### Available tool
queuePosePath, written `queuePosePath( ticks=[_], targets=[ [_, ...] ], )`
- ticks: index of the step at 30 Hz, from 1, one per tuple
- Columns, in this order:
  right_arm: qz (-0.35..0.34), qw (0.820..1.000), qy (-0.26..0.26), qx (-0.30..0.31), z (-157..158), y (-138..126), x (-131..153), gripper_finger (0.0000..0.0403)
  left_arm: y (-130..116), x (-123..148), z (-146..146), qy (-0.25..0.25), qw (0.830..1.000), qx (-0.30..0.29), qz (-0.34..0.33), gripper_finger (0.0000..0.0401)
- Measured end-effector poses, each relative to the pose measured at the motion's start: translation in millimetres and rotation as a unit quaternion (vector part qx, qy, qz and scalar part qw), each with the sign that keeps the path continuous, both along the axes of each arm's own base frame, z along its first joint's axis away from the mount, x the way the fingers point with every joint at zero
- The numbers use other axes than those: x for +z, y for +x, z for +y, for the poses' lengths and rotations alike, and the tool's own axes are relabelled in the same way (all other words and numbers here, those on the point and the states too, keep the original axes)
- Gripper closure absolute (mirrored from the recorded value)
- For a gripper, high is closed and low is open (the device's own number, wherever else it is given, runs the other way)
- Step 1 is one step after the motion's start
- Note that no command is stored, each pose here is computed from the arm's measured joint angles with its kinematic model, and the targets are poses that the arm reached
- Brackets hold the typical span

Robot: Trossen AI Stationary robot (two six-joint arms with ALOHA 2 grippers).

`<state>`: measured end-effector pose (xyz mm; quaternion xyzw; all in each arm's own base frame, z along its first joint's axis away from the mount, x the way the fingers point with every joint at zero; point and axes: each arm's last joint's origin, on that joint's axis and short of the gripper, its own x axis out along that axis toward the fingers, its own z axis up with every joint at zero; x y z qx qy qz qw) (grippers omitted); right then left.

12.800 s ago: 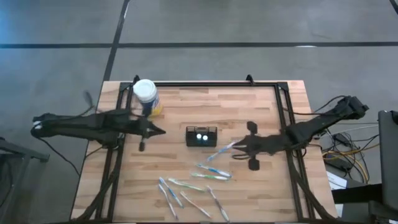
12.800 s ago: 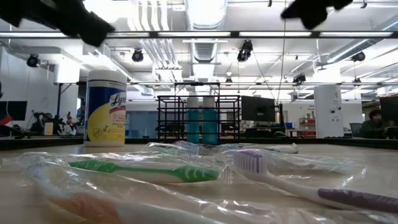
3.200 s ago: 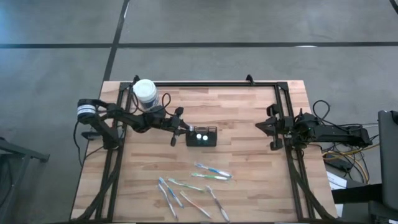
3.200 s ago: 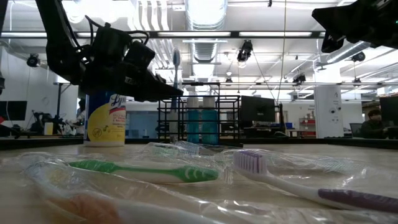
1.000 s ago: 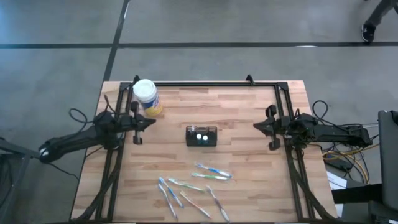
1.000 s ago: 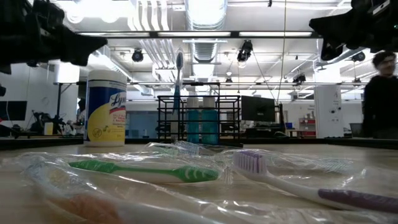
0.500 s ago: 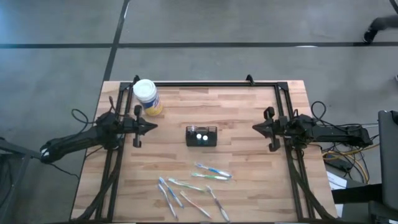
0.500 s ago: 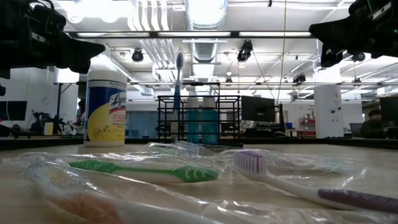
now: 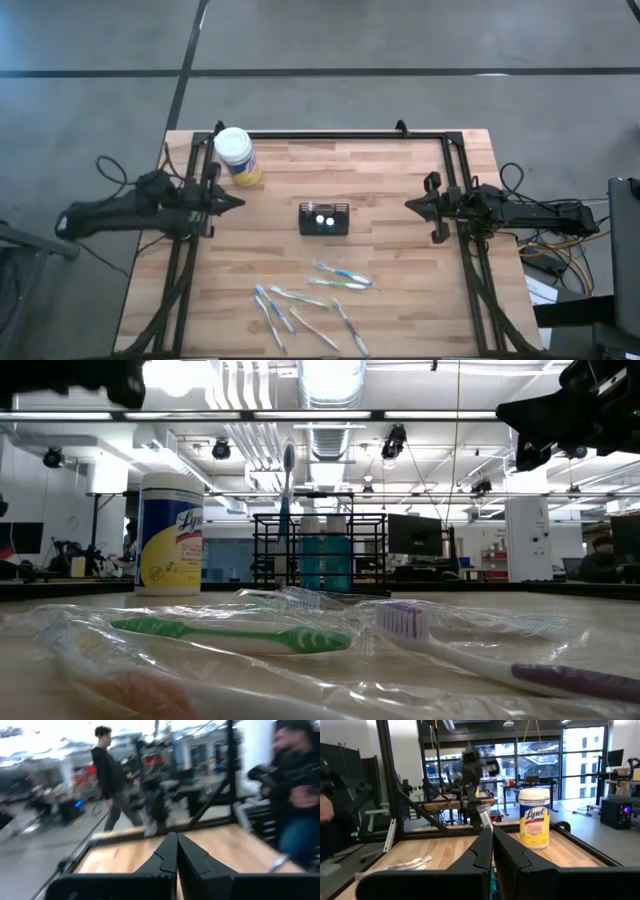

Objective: Pick & Place toothbrushing station
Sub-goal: Put the left blue toothbrush into the mesh organizer

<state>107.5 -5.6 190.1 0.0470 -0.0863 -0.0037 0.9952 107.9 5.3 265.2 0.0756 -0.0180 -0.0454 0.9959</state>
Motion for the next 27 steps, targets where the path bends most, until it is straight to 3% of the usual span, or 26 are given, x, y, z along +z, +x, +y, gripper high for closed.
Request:
queuePosePath(
  ticks=[4, 8, 10, 14, 20, 24, 27],
  targets=[
    [0.011, 1.0, 0.003, 0.0, 0.0, 0.3, -2.1, 0.039, 10.9, 25.7, -16.4, 0.018, 0.999, -0.034, 0.033, 0.0393],
    [0.024, 1.0, 0.016, 0.002, -0.1, 0.7, -4.7, 0.039, 25.1, 29.8, -28.5, 0.031, 0.99, 0.032, 0.134, 0.0383],
    [0.039, 0.999, 0.021, 0.002, -0.1, 1.0, -7.5, 0.039, 33.4, 25.1, -35.3, 0.036, 0.982, 0.049, 0.181, 0.0379],
    [0.05, 0.998, 0.026, 0.003, -0.1, 1.2, -9.7, 0.039, 48.2, 11.6, -53.6, 0.05, 0.967, -0.008, 0.251, 0.0367],
    [0.05, 0.998, 0.042, 0.005, -0.1, 1.2, -9.7, 0.039, 70.3, -11.0, -70.4, 0.006, 0.939, -0.015, 0.344, 0.0333],
    [0.054, 0.998, 0.043, 0.005, -0.2, 1.8, -10.5, 0.039, 78.4, -32.5, -80.7, -0.012, 0.907, -0.063, 0.416, 0.0306],
    [0.058, 0.997, 0.043, 0.004, -0.2, 2.5, -11.2, 0.039, 84.7, -37.3, -93.6, -0.024, 0.902, -0.099, 0.421, 0.0282]
  ],
)
